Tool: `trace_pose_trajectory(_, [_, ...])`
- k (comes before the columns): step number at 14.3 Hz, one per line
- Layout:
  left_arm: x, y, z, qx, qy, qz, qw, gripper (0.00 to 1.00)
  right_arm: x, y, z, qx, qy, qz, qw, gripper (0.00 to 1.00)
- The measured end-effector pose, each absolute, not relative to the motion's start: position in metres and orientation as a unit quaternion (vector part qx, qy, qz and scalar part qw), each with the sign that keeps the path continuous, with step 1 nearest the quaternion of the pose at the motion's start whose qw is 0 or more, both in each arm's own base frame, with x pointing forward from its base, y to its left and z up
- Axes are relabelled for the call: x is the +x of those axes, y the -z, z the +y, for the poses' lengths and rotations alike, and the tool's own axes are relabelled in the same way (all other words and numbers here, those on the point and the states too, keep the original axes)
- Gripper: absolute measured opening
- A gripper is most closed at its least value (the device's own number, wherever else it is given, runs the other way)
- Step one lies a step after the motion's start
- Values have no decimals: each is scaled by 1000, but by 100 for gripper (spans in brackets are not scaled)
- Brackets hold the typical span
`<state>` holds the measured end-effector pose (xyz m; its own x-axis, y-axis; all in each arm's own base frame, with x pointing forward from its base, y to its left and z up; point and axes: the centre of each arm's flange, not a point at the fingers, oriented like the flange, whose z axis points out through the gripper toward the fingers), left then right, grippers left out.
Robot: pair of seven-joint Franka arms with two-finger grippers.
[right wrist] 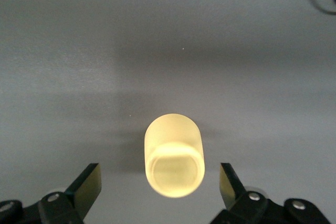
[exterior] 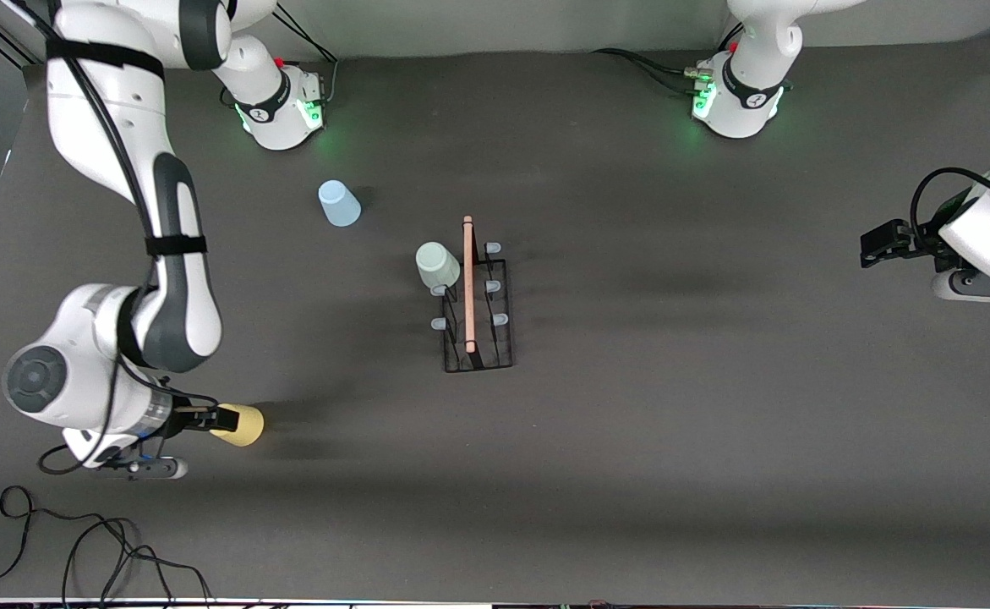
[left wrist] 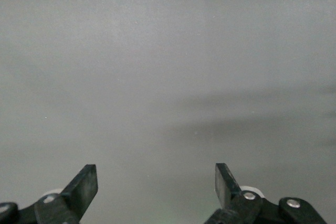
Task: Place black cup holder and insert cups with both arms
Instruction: 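Move the right gripper to the yellow cup, then grasp the yellow cup with the right gripper and lift it, then carry the yellow cup with the right gripper over the rack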
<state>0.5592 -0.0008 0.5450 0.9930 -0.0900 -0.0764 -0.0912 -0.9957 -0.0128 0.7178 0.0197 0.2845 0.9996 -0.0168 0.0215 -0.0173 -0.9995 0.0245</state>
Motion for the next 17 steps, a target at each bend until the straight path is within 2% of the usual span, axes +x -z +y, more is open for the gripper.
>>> trace_pose_trajectory(5, [559, -545, -1, -998, -38, 45, 8, 100, 704, -226, 6, 1000, 0, -11, 0, 100])
trace_pose_trajectory(8, [559, -545, -1, -998, -38, 46, 8, 100, 700, -214, 4, 1000, 8, -12, 2, 98])
trace_pose_trajectory(10, [559, -545, -1, -998, -38, 46, 8, 100, 703, -220, 7, 1000, 3, -11, 1, 78])
trace_pose_trajectory(11, [559, -545, -1, -998, -38, 46, 8, 100, 705, -229, 9, 1000, -3, -9, -2, 68])
trace_pose_trajectory(14, [559, -545, -1, -998, -38, 46, 8, 100, 710, -280, 19, 1000, -1, 9, -9, 68])
trace_pose_trajectory(17, [559, -545, -2, -998, -38, 47, 8, 100, 698, -368, 25, 1000, 28, 6, 0, 68])
